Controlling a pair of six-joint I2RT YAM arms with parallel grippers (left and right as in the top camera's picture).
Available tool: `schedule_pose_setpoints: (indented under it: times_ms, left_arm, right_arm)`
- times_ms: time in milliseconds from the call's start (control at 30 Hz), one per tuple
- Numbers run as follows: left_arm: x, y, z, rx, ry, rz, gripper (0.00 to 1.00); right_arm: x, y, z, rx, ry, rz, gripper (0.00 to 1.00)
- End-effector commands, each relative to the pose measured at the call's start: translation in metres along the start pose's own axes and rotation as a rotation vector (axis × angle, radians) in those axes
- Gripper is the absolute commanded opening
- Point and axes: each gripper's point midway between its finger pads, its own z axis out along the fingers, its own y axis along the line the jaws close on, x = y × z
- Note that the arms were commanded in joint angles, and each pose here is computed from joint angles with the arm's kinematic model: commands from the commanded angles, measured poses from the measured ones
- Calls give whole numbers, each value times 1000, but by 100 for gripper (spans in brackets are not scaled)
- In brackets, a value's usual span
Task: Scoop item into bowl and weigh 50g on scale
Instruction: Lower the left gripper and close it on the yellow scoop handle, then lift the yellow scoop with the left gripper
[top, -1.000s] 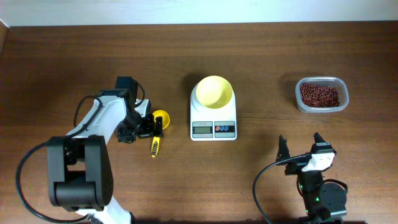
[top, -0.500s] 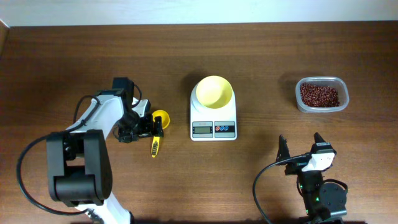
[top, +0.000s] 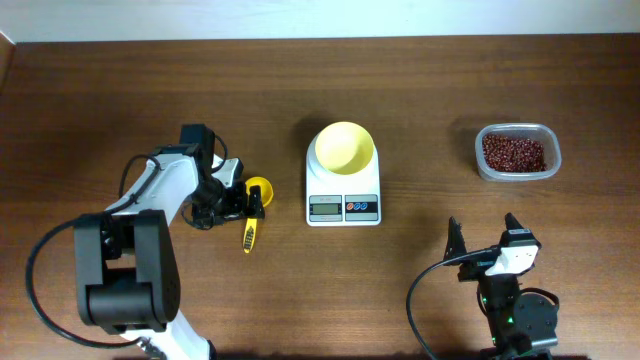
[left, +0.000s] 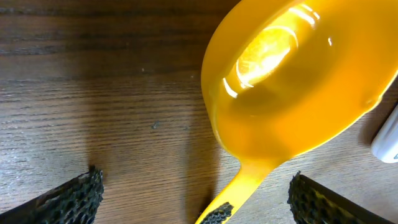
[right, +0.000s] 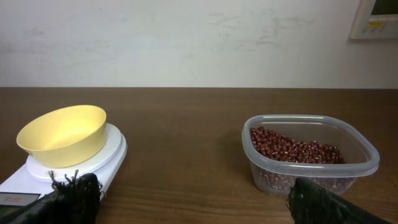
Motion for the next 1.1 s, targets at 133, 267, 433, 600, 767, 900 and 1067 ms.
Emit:
schedule_pose_setpoints:
  times_ms: [133,267,433,600,767,900,1067]
  left_arm:
    - [19,-5,24,58,80,10,99]
    - [19,-14,23,110,76,57,99]
    - [19,-13,24,108,77,57,99]
    - [23,-12,27,109,84,54,99]
    - [28,-9,39,108,73,57,99]
    - [26,-9,39,108,64,61,99]
    - [20,-9,39,107,39,69,99]
  right_arm:
    - [4,-2,0,10,9,6,99]
    - [4,-2,0,10,9,6,99]
    - [4,-2,0,10,9,6,99]
    - [4,-2,0,10,9,6,99]
    - [4,-2,0,10,9,6,99]
    - [4,-2,0,10,9,6,99]
    - [4,-2,0,10,9,6,99]
